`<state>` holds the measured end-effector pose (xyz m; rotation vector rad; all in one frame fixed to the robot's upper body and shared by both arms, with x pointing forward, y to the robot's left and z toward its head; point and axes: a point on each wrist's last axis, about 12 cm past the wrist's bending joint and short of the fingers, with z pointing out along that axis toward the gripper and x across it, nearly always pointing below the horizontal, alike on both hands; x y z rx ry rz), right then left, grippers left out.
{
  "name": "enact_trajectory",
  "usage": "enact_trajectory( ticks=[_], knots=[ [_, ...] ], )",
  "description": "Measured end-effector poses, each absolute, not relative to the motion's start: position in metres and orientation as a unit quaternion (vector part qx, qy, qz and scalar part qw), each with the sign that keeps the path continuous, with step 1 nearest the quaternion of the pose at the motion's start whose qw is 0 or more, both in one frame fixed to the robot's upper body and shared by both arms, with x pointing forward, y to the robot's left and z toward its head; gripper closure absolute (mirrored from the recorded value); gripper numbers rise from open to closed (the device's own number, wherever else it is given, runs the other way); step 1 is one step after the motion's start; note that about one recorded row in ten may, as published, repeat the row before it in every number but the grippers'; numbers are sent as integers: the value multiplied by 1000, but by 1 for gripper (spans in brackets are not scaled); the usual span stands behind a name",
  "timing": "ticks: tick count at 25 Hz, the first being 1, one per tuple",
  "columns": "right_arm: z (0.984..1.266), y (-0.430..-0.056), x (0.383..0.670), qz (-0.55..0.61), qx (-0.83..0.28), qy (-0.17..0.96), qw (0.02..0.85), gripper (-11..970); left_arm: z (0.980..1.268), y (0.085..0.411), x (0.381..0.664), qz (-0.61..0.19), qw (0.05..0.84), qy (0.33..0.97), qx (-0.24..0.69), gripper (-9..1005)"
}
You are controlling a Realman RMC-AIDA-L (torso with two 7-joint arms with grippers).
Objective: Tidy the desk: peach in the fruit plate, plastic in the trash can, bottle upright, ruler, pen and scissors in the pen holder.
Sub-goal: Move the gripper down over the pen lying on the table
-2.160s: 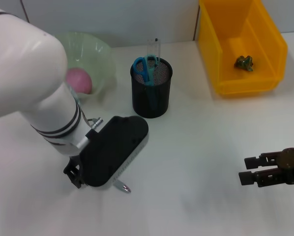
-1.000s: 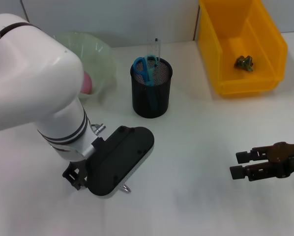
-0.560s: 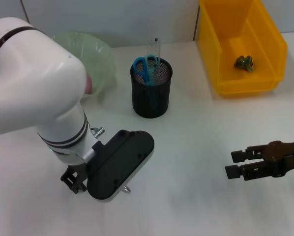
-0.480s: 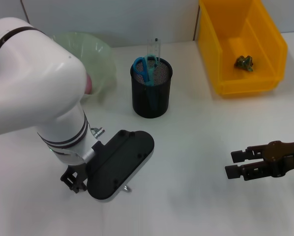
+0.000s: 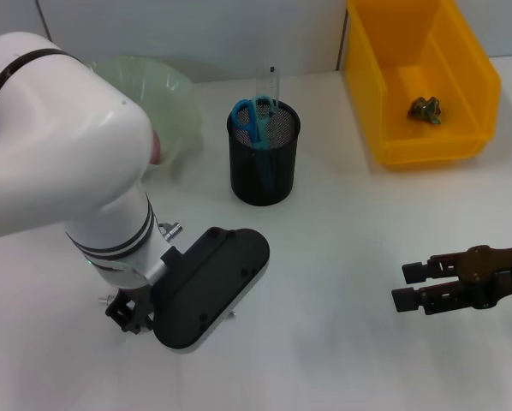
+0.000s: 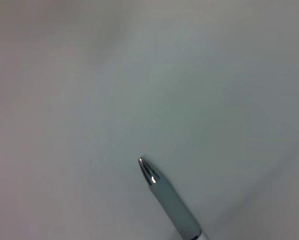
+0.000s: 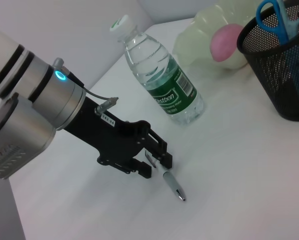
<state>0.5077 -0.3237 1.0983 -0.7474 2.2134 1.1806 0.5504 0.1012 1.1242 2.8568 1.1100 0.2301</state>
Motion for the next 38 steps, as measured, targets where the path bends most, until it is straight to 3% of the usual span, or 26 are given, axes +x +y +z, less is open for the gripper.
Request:
enact_trajectory(
  ticks=[20, 38],
  knots=[
    [1102, -323, 512, 433, -280, 816, 261, 153, 1124, 101, 552, 84, 39, 366, 926, 805],
    [1103, -321, 515, 433, -283, 815, 262, 152, 1125, 104, 551, 83, 36, 381, 920, 891]
  ],
)
